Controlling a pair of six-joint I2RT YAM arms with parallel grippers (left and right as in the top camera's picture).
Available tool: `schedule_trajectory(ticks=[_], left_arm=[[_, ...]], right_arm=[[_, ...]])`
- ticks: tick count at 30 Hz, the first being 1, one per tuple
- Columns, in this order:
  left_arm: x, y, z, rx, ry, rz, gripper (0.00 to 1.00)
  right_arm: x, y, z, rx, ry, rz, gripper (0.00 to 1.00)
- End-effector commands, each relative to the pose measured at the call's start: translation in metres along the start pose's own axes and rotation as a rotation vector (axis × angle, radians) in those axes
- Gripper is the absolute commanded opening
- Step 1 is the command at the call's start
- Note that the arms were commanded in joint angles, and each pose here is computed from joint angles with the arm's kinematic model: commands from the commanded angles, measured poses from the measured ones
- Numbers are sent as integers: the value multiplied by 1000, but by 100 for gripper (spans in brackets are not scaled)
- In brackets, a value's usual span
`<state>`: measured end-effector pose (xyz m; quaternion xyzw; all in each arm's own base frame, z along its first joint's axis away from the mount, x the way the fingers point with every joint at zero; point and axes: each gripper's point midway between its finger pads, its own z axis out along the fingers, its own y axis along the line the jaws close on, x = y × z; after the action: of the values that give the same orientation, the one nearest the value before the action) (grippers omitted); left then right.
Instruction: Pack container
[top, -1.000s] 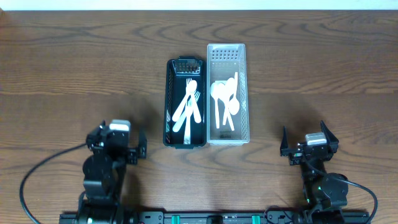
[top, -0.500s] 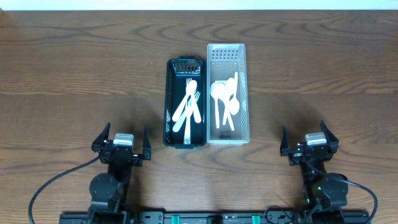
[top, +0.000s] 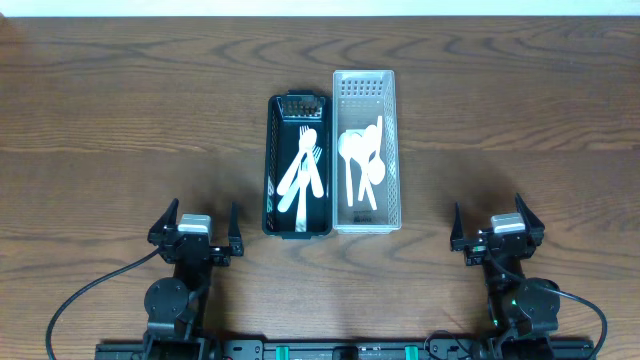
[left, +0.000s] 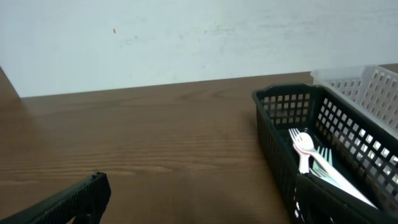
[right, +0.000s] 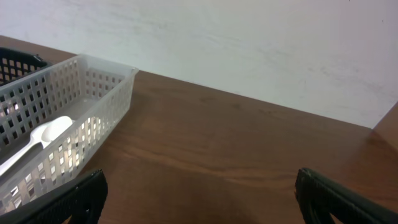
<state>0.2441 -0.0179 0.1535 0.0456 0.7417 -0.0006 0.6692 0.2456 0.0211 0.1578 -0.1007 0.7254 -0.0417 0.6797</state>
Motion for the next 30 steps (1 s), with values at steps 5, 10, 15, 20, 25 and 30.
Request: schedule_trajectory(ticks=[5, 10, 15, 20, 25, 30], left_arm=[[17, 1, 1, -8, 52, -34, 98], [19, 1, 1, -8, 60, -34, 98], [21, 1, 2, -7, 67, -34, 98], [22, 1, 2, -7, 71, -33, 98], [21, 1, 2, -7, 71, -33, 98], [21, 1, 2, -7, 71, -34, 98]], right_arm=[[0, 1, 0, -5, -1, -13, 99], [0, 1, 0, -5, -1, -13, 99], [0, 1, 0, -5, -1, -13, 99], [0, 1, 0, -5, -1, -13, 99], [1, 1, 0, -5, -1, -13, 99], [1, 1, 0, -5, -1, -13, 99]])
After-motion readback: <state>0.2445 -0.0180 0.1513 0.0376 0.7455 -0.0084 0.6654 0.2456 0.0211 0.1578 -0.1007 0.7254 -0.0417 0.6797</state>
